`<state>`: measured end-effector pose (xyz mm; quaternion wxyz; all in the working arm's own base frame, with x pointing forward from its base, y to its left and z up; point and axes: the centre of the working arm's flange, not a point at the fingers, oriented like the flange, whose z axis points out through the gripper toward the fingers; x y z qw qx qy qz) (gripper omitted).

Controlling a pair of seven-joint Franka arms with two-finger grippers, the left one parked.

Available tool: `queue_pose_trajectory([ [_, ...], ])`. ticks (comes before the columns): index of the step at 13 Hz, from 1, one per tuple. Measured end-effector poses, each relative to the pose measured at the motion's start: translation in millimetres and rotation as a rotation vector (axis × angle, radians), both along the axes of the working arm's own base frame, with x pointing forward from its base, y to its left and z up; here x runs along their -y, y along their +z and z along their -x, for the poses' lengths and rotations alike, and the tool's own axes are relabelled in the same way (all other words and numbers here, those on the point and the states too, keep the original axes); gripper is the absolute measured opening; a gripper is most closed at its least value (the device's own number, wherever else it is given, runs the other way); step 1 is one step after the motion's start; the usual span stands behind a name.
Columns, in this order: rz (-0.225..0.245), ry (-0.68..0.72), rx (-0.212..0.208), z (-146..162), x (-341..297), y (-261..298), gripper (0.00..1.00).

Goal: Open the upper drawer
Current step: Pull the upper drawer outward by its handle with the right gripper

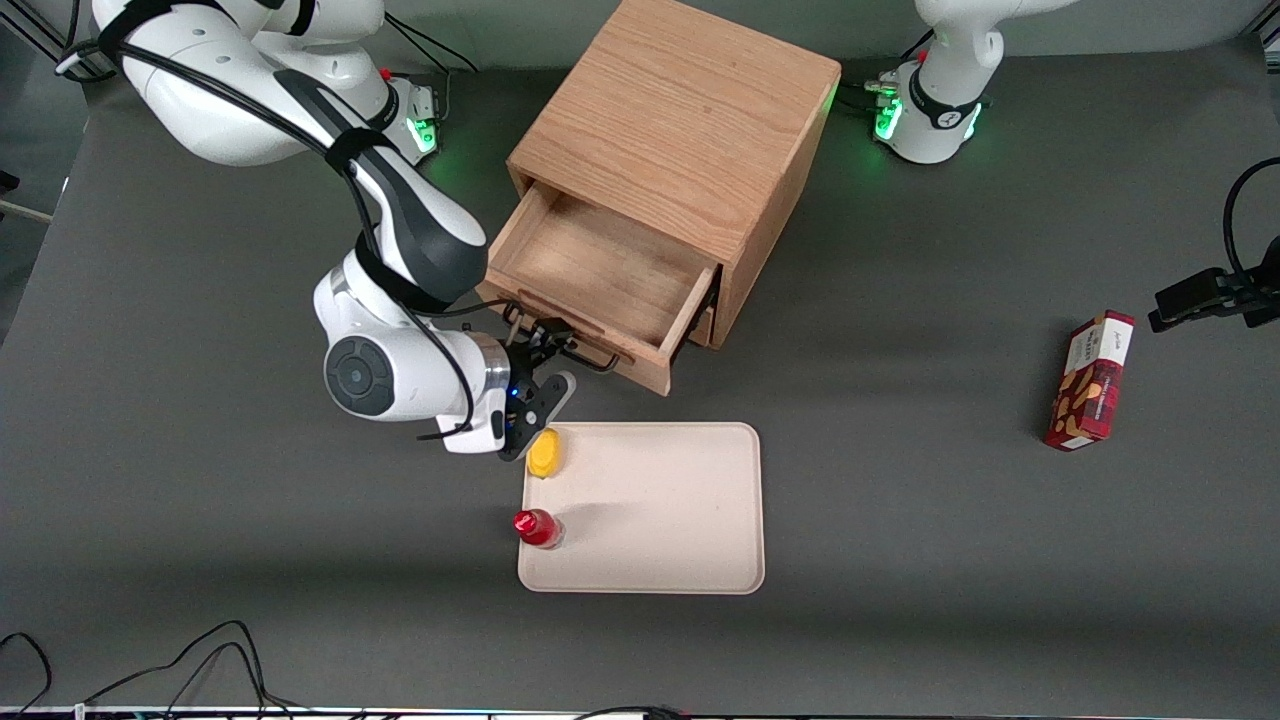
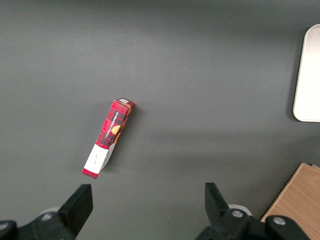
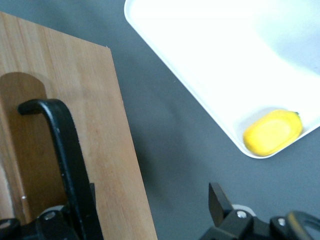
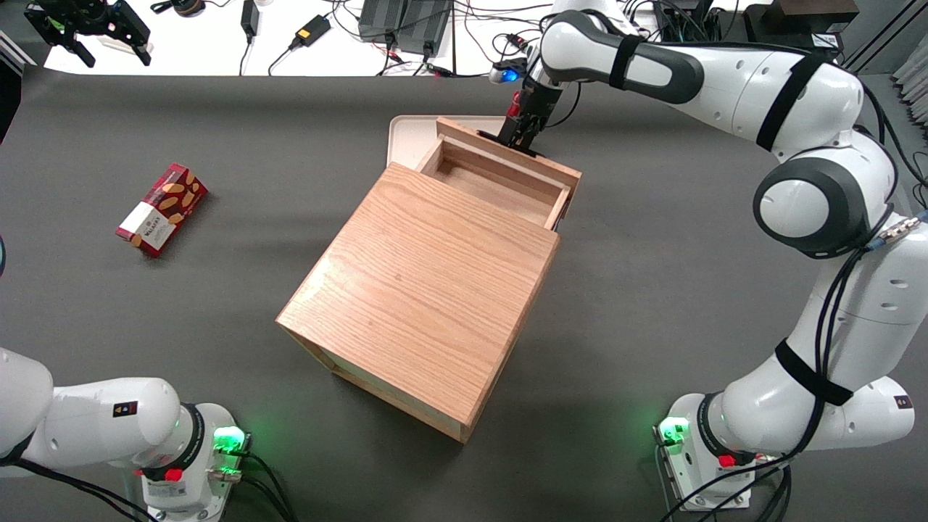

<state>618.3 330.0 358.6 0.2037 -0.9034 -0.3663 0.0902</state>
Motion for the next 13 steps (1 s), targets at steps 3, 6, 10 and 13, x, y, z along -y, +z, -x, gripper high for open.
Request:
queue_pose_trajectory([
  [3,-0.003,-0.012,-0.003,-15.0,10.3,-1.8,1.0],
  [6,-0.008,0.014,0.006,-27.7,18.1,0.9,1.0],
  [10,-0.013,0.02,0.037,-48.8,42.5,3.0,1.0],
  [13,-0.028,0.011,0.042,-59.8,48.9,-1.2,1.0],
])
